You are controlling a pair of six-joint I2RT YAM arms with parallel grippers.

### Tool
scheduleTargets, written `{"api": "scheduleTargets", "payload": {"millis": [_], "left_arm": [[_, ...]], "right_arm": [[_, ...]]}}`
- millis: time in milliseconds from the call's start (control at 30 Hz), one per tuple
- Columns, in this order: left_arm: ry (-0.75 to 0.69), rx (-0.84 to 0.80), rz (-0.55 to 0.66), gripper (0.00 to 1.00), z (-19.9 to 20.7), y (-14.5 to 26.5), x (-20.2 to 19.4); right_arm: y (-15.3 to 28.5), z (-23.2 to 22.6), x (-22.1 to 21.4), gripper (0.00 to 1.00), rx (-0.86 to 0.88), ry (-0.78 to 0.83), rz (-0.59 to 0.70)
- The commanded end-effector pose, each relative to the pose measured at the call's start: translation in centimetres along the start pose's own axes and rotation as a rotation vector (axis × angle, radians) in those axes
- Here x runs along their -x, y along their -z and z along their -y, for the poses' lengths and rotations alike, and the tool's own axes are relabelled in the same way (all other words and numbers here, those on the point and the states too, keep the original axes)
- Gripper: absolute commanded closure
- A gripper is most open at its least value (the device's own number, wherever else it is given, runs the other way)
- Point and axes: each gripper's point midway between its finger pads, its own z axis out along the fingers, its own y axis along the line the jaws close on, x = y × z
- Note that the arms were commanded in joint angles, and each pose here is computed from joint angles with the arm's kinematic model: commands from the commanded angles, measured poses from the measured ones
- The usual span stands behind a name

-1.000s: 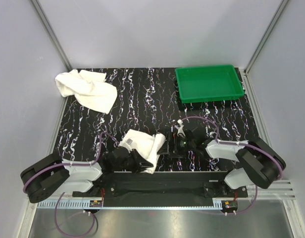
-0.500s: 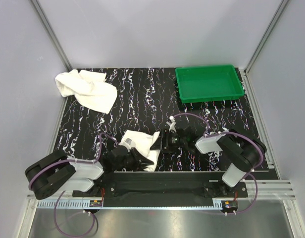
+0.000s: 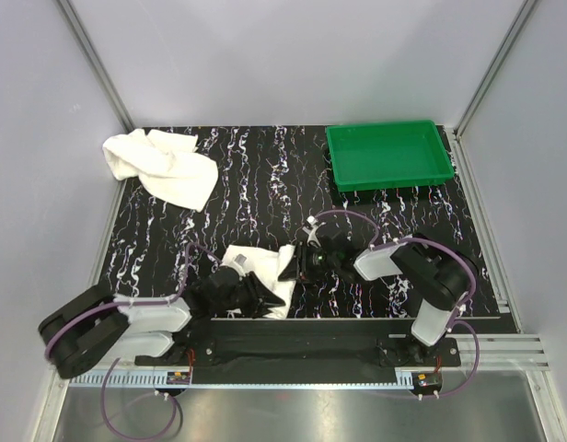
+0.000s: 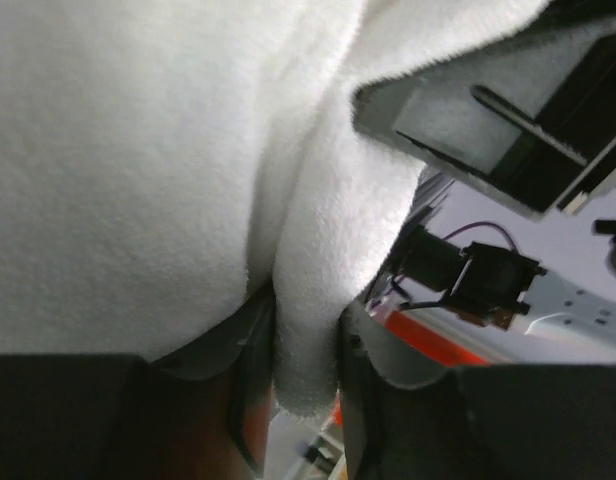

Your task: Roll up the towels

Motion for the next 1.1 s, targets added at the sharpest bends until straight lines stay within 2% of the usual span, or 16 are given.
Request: {"api": "scheduleTargets", "payload": {"millis": [0,100,167,267,333,400,500,600,767,900,1067], "left_arm": [[-0.137,0.181,0.034,0.63,-2.3,1.2,0.7],[-0.230,0.281,0.099,0.52,-2.5,2.6,2.1],[-0.280,0.331,0.131,0.50,-2.6,3.3,2.9],[-0.340,0.397,0.144,0.50,-2.5,4.0,3.5],[-0.410,0.439,0.203,0.50,-2.1,4.4,4.5],[-0.510,0.462,0.269,0.50,-0.2,4.8,5.5],[-0.666,0.434,0.291,0.49,3.3,4.6,4.8],[-0.808,0.420,0.340,0.49,6.3,3.8,4.4],[-1.034,0.362,0.302,0.48,9.9,0.9,1.3],[-1.159,0.365,0.269,0.47,10.9,-1.5,-1.2],[-1.240,0.418,0.255,0.46,10.6,-3.4,-3.2]], "right_arm": [[0.6,0.9,1.2,0.68,-0.129,0.058,0.036],[1.5,1.8,1.9,0.69,-0.234,0.076,0.050],[2.1,1.9,2.6,0.69,-0.281,0.084,0.068],[4.4,4.9,2.5,0.70,-0.481,0.065,0.091],[5.7,5.2,2.7,0.71,-0.538,0.062,0.115],[7.7,6.7,2.5,0.70,-0.659,0.044,0.131],[10.1,7.5,2.0,0.70,-0.755,0.038,0.139],[11.1,7.5,1.4,0.69,-0.782,0.028,0.112],[11.6,7.6,0.5,0.66,-0.799,0.021,0.065],[11.7,7.8,0.4,0.64,-0.829,0.033,0.025],[11.4,7.9,0.4,0.64,-0.841,0.037,0.006]]}}
